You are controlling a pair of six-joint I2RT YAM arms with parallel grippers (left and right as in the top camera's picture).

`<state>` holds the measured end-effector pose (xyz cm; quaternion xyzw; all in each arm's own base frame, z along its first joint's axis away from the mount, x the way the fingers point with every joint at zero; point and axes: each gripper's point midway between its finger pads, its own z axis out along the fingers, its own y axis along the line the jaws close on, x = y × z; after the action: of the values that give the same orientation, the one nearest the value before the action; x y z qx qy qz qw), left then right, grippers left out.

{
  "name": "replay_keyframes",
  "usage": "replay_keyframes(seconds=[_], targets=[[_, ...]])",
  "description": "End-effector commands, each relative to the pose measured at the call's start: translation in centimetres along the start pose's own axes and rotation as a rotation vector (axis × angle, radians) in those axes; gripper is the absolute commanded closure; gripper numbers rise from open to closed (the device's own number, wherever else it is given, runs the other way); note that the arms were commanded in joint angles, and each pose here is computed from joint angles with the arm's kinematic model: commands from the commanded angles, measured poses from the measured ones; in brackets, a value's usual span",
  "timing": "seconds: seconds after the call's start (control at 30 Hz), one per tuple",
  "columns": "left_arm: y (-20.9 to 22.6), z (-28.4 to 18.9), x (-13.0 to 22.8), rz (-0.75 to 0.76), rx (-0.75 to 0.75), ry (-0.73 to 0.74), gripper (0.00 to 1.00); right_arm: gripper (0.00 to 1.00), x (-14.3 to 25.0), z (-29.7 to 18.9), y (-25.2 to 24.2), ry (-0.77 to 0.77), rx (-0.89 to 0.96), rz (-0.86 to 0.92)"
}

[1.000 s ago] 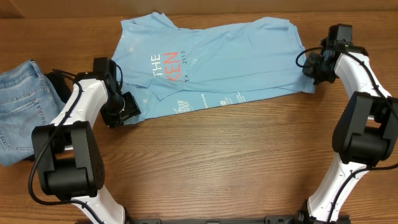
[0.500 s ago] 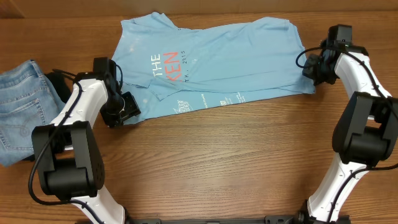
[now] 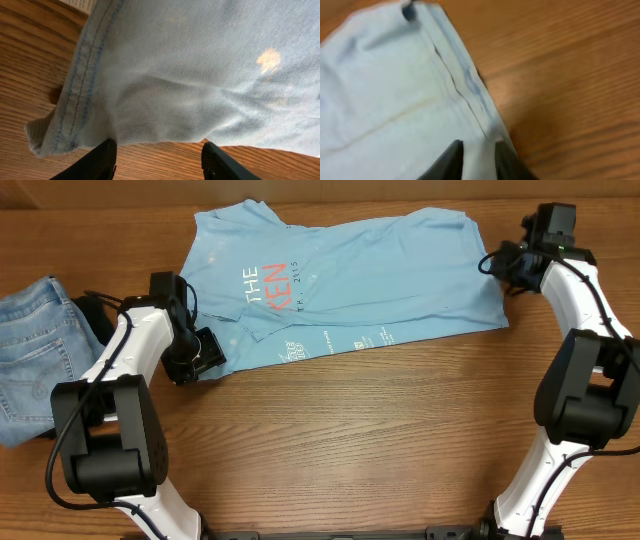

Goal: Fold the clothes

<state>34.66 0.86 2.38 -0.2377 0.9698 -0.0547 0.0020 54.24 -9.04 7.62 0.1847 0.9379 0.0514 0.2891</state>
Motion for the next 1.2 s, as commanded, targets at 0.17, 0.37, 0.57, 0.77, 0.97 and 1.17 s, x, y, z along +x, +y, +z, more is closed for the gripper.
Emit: replay_keyframes(seconds=[0.17,0.37,0.57,0.77,0.97,1.17], targets=[[0.1,0.1,0.1,0.021,-0.015,-0.002,0.42,0.55,2.2,-1.2,-1.4,0.108,0.071,0.033],[0.2,0.1,0.4,0.020,-0.018,0.007,0.42,0.57,9.4,-0.9,-3.7,0.345,0.126,0.040],[0.2,0.1,0.4,0.020,-0.019,0.010,0.42,0.48,11.2,0.6,-4.7,0.342,0.143,0.035],[0.2,0.1,0.4,0.020,-0.019,0.008,0.41,0.44,10.7,1.0,-5.9,0.303,0.202,0.023],[0.3,0.1,0.5,0.020,-0.021,0.013,0.42,0.92,13.2,0.6,-5.8,0.393,0.189,0.014],[1.2,0.0,0.5,0.019,-0.074,0.005,0.91,0.96,16.0,-0.7,-6.1,0.515,0.205,0.035]])
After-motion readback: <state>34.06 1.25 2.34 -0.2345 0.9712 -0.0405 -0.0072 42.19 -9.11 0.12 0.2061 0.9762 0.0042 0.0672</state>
